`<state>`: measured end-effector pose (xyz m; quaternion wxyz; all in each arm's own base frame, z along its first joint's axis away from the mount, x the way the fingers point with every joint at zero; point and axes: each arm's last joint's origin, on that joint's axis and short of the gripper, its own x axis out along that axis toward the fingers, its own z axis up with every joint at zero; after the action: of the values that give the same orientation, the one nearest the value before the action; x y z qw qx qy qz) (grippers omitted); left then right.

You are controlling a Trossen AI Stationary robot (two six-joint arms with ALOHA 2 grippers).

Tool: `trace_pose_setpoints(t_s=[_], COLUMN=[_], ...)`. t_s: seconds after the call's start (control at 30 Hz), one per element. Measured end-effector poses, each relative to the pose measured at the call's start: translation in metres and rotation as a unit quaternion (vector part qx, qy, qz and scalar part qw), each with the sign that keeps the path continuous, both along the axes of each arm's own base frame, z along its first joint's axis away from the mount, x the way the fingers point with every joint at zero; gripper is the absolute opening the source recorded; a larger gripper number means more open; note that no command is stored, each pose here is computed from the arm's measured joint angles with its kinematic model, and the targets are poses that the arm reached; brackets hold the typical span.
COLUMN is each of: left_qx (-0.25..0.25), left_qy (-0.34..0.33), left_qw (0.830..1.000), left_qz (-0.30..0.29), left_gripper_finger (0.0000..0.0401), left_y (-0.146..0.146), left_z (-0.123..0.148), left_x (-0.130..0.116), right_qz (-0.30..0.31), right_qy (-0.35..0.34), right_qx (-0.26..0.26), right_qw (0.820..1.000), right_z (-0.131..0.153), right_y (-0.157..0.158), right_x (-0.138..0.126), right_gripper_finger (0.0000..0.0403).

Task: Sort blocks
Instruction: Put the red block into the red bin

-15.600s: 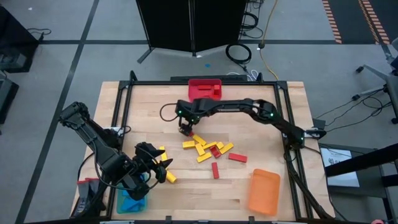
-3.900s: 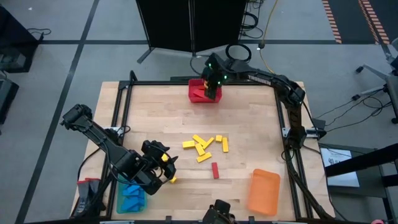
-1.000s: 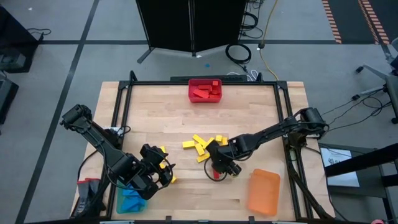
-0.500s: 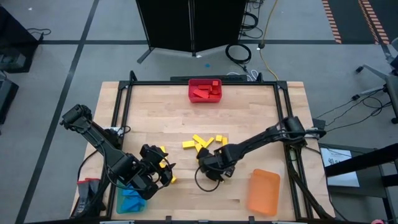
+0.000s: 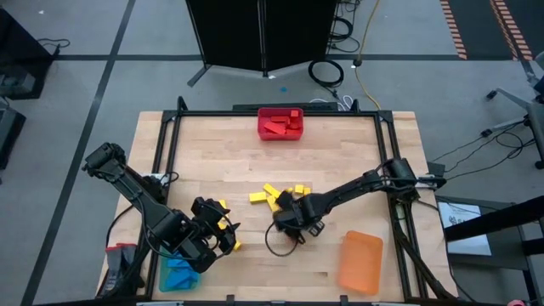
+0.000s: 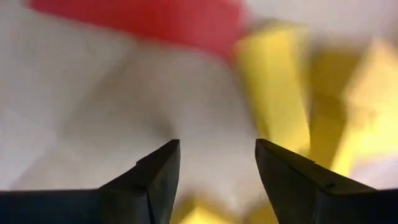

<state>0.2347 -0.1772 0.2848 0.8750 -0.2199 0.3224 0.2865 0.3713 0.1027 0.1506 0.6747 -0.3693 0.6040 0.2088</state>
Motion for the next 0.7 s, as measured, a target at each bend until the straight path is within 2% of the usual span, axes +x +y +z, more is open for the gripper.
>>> trace_pose_setpoints(t_s=[0.07, 0.13, 0.2, 0.3, 0.47, 0.57, 0.63, 0.7], left_qx=[0.000, 0.003, 0.007, 0.015, 0.018, 0.016, 0.015, 0.011], left_qy=[0.000, 0.000, -0.002, -0.007, -0.010, -0.008, -0.007, -0.004], left_qw=[1.000, 1.000, 1.000, 1.000, 1.000, 1.000, 1.000, 1.000], left_qz=[0.000, 0.000, -0.001, 0.002, 0.003, 0.002, 0.002, 0.000], left_gripper_finger=[0.0264, 0.0264, 0.0264, 0.0264, 0.0264, 0.0264, 0.0264, 0.0264], left_y=[0.000, 0.000, 0.000, 0.001, 0.001, 0.001, 0.001, 0.001], left_z=[0.000, 0.000, 0.000, 0.001, 0.001, 0.001, 0.000, 0.000], left_x=[0.000, 0.000, 0.000, 0.000, 0.000, 0.000, 0.000, 0.000], right_qz=[-0.075, -0.172, -0.278, -0.376, -0.477, -0.524, -0.550, -0.565], right_qy=[0.020, 0.056, 0.089, 0.116, 0.042, -0.009, -0.036, -0.054], right_qx=[0.022, 0.063, 0.119, 0.196, 0.291, 0.307, 0.285, 0.255], right_qw=[0.997, 0.981, 0.949, 0.898, 0.828, 0.794, 0.785, 0.783], right_z=[0.007, 0.012, 0.014, 0.015, 0.018, 0.020, 0.020, 0.019], right_y=[-0.006, -0.010, -0.014, -0.013, -0.001, -0.002, -0.004, -0.006], right_x=[-0.007, -0.015, -0.019, -0.017, 0.004, 0.014, 0.014, 0.012], right_gripper_finger=[0.0205, 0.0205, 0.0205, 0.0205, 0.0205, 0.0205, 0.0205, 0.0205])
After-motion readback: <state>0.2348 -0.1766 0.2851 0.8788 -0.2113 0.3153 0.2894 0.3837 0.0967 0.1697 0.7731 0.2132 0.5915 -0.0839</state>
